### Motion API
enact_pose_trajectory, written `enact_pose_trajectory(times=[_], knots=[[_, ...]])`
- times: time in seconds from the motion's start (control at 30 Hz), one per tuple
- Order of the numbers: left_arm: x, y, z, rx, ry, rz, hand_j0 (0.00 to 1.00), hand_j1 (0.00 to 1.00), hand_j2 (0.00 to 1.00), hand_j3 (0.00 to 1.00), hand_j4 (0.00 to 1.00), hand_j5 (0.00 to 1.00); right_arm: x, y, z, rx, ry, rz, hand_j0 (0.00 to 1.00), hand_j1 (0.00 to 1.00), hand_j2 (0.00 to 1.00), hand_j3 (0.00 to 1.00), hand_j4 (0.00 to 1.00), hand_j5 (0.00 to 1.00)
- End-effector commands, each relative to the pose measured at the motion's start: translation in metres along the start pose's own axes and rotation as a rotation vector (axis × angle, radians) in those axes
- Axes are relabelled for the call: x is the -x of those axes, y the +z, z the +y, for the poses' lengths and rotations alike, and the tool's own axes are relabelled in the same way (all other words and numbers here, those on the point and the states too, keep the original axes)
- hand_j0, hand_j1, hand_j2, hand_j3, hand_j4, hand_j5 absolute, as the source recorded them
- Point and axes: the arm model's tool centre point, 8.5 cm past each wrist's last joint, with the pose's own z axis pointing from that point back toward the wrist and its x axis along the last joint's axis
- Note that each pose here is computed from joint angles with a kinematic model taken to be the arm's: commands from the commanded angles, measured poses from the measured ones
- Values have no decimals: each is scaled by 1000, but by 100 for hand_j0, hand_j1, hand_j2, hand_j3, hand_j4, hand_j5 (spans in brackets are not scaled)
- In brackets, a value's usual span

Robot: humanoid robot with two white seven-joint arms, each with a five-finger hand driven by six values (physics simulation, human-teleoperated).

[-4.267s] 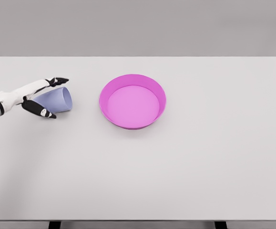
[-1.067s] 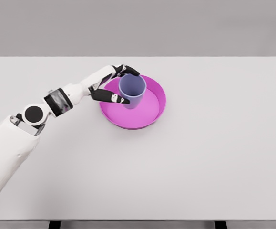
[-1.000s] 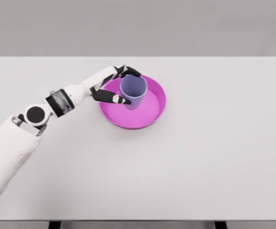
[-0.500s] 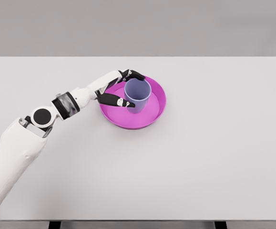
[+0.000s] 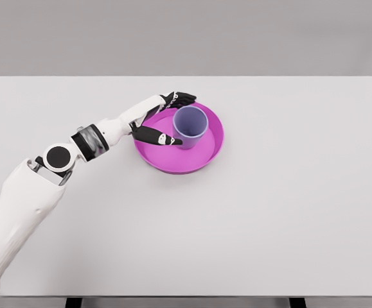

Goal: Flip the cup with left arm and place it on the plate

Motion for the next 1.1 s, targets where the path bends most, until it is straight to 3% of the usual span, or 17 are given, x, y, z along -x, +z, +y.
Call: enact_pose_trajectory(times=[0.0,0.77,0.97,1.07], knots=[[0,0,0,-2,5,-2,91,91,91,91,91,91,0,0,0,-1,0,0,100,100,100,100,100,100],[-1,10,20,-53,-1,8,99,99,99,99,99,99,0,0,0,-1,0,0,100,100,100,100,100,100],[8,41,46,-97,-36,50,100,100,100,100,100,100,0,0,0,-1,0,0,100,100,100,100,100,100],[8,74,70,-165,-79,34,100,100,100,100,100,100,0,0,0,-1,0,0,100,100,100,100,100,100]])
